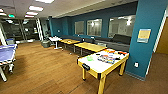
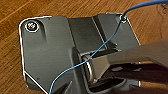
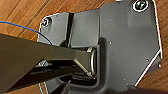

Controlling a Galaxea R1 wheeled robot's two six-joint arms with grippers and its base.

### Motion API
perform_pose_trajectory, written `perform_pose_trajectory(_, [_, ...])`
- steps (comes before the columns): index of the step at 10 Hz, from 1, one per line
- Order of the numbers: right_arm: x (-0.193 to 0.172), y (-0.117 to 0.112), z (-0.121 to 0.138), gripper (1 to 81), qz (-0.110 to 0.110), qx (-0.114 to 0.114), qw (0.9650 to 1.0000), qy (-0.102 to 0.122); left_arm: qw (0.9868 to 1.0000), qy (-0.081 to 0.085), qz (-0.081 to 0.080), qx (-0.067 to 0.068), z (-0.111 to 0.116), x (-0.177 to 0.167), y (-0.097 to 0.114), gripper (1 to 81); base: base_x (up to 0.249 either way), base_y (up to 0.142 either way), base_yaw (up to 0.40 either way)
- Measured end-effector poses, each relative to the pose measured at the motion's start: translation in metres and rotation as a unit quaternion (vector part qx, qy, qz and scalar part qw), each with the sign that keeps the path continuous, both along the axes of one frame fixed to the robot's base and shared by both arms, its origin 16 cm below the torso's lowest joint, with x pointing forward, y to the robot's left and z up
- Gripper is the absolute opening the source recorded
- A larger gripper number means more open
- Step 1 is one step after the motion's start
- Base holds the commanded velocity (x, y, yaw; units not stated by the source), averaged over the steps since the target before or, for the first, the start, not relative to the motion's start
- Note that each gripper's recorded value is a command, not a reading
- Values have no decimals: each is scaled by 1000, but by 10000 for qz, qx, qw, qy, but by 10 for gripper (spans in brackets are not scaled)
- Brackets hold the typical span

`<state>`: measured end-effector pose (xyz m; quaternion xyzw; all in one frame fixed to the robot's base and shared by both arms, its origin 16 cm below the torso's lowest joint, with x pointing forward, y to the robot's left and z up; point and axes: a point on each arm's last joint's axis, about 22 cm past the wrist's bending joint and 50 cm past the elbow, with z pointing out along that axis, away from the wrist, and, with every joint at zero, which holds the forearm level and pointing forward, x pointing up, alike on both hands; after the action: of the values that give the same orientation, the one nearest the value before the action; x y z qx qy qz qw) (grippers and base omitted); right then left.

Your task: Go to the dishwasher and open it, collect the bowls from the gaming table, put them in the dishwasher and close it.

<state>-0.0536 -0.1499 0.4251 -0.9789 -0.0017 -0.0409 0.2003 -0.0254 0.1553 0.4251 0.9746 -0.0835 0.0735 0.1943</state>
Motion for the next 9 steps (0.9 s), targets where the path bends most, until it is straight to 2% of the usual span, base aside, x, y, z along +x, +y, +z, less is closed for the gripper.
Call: perform_pose_trajectory(9, [2,-2,-1,811,0,-28,10000,-12,10000,-5,1,0,0,1,0,811,167,74,0])
